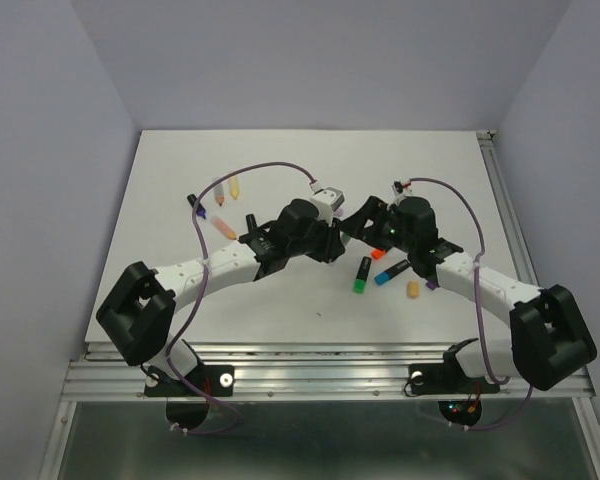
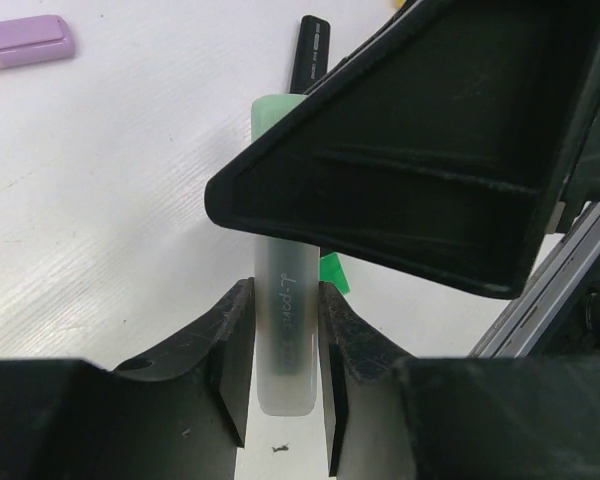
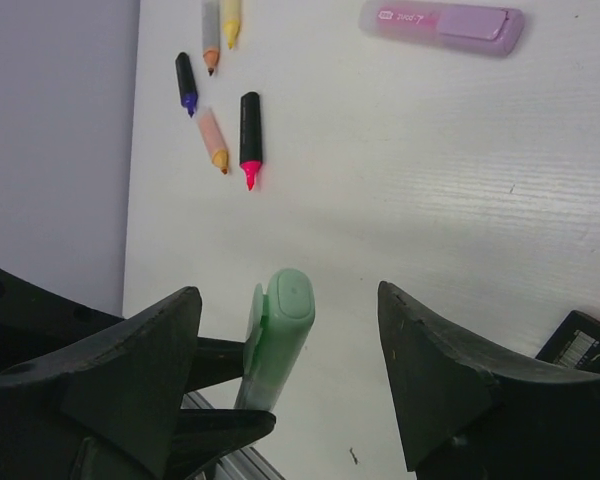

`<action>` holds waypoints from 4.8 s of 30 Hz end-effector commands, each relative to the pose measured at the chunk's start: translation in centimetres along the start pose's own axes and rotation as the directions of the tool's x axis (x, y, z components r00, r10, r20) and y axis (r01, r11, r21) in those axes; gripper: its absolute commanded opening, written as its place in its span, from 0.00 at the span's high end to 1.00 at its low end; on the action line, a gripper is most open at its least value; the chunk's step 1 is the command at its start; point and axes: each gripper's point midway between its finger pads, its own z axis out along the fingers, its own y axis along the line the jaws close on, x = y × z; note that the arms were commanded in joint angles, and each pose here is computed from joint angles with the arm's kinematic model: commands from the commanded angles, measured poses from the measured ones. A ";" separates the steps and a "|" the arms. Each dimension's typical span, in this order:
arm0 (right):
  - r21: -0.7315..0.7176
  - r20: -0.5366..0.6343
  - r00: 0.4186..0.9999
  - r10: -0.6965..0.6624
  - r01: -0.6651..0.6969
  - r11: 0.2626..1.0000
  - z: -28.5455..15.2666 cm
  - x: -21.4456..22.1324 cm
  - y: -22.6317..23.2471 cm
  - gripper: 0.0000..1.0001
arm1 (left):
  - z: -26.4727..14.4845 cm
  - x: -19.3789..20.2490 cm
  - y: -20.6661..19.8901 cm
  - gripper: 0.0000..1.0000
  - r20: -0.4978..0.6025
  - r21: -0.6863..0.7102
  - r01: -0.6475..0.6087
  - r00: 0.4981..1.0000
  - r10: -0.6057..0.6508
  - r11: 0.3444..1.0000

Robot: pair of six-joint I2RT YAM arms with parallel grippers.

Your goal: Open the pen caps

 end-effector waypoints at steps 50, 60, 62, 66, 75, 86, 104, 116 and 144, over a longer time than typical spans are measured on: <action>-0.054 0.098 0.995 -0.036 0.041 0.998 0.3 -2.8 3.2 0.82 | -0.3 0.0 -3.4 1.00 0.014 0.029 0.008 1.000 -0.009 1.000; 0.106 0.198 0.980 -0.013 -0.008 0.994 0.4 -5.0 0.9 0.99 | -1.3 1.9 -4.0 1.00 -0.030 0.058 0.086 0.996 -0.085 0.995; 0.180 0.307 0.951 -0.046 -0.010 0.984 0.2 -8.2 0.6 0.99 | -2.0 4.6 -4.8 1.00 -0.085 0.089 0.096 0.992 -0.089 0.991; 0.311 0.459 0.881 -0.117 -0.036 0.950 -0.7 -14.3 -0.8 0.99 | -3.6 9.7 -6.4 1.00 -0.195 0.125 0.137 0.975 -0.111 0.983; 0.314 0.523 0.842 -0.130 -0.049 0.948 -0.9 -19.1 -1.1 0.99 | -6.4 10.7 -6.9 1.00 -0.162 0.122 0.185 0.973 -0.164 0.975; 0.533 0.363 0.917 -0.167 -0.057 0.844 -4.5 -11.2 -9.3 0.99 | -5.1 2.8 3.8 1.00 0.053 -0.348 0.184 0.983 -0.177 0.919; 0.841 0.238 0.956 -0.172 -0.115 0.528 -12.1 -4.3 -20.8 0.87 | -3.9 2.7 20.9 0.97 0.022 -0.715 0.238 0.948 -0.319 0.658; 0.849 0.190 0.976 -0.109 -0.108 0.518 -11.0 -2.6 -22.0 0.72 | -3.4 3.8 20.4 0.70 -0.028 -0.697 0.231 0.937 -0.347 0.678; 0.720 0.197 0.975 -0.100 -0.075 0.690 -10.4 -4.4 -16.6 0.00 | -6.7 -3.1 15.1 0.01 0.120 -0.498 0.310 0.950 -0.290 0.810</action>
